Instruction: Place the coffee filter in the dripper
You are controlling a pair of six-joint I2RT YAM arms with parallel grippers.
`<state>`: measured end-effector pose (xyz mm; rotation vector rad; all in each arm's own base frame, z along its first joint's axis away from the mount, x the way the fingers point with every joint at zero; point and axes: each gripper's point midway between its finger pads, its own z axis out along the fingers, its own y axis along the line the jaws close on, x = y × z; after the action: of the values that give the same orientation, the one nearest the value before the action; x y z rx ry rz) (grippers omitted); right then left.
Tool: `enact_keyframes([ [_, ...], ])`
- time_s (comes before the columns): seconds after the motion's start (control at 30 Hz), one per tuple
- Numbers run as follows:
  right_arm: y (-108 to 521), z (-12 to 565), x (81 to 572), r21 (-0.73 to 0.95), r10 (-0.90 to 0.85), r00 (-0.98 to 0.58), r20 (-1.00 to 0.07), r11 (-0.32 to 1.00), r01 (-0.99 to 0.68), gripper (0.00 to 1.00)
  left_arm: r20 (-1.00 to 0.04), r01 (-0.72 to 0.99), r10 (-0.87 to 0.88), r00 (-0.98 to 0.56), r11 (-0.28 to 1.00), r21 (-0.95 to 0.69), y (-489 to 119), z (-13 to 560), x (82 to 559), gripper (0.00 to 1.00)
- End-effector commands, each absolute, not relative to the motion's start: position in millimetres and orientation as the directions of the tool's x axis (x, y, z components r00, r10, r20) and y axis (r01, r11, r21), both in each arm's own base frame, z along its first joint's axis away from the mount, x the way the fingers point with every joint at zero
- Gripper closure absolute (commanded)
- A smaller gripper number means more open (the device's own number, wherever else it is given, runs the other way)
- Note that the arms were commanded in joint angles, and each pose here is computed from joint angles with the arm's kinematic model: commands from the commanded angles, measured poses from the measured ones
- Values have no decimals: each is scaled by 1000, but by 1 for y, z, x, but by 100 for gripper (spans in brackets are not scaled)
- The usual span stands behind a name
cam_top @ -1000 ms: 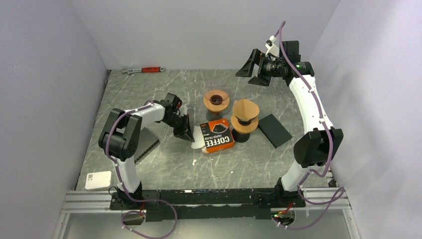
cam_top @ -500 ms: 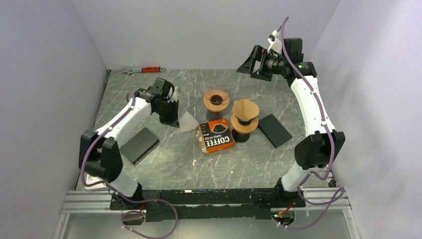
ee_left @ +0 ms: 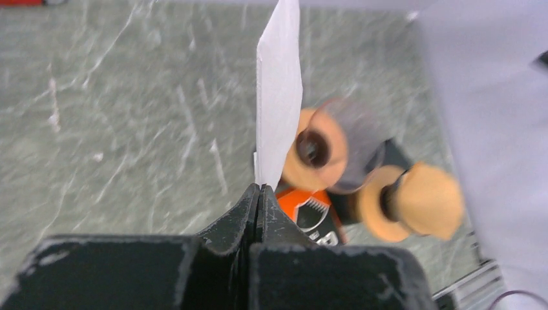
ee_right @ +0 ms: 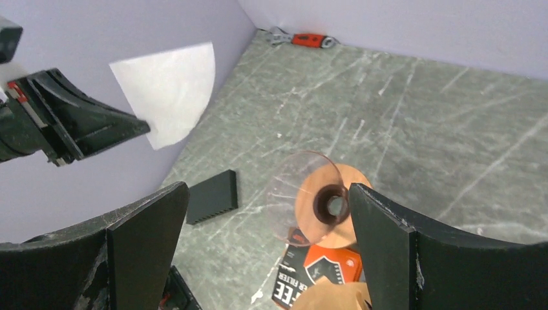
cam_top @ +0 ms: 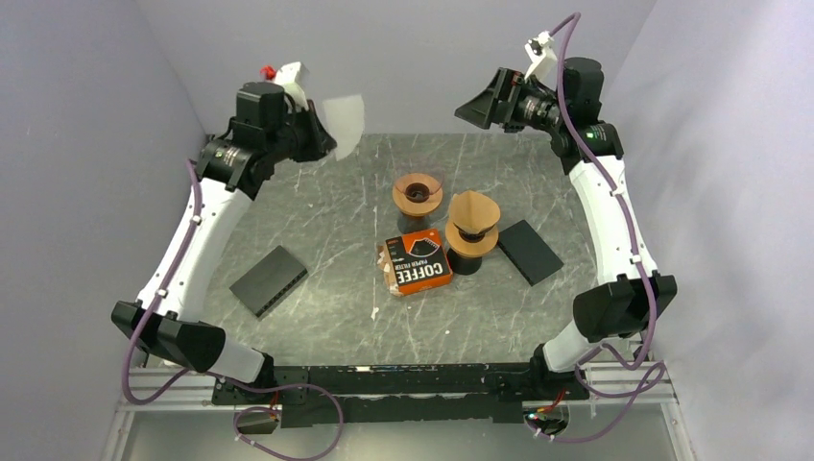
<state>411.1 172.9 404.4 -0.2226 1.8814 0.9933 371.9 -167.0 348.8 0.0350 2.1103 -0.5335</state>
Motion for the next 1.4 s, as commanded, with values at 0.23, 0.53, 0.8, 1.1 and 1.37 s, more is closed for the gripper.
enact_keyframes([
  [0.23,204,472,391,647,370,-531,-762,405,-646,0,-657,517,-618,-431,428,-741,-225,494,379,100],
  [0.53,227,488,393,717,416,-602,-681,216,-662,0,-578,642,-586,-568,123,-756,-248,520,367,100],
  [0.8,233,492,399,756,442,-652,-616,100,-647,9,-464,570,-493,-736,-82,-818,-263,500,369,100],
  [1.1,241,484,405,780,428,-685,-590,81,-621,25,-372,500,-454,-810,-202,-842,-267,480,372,100],
  [1.37,251,472,410,814,410,-730,-547,58,-577,37,-368,498,-456,-810,-205,-843,-270,480,372,100],
])
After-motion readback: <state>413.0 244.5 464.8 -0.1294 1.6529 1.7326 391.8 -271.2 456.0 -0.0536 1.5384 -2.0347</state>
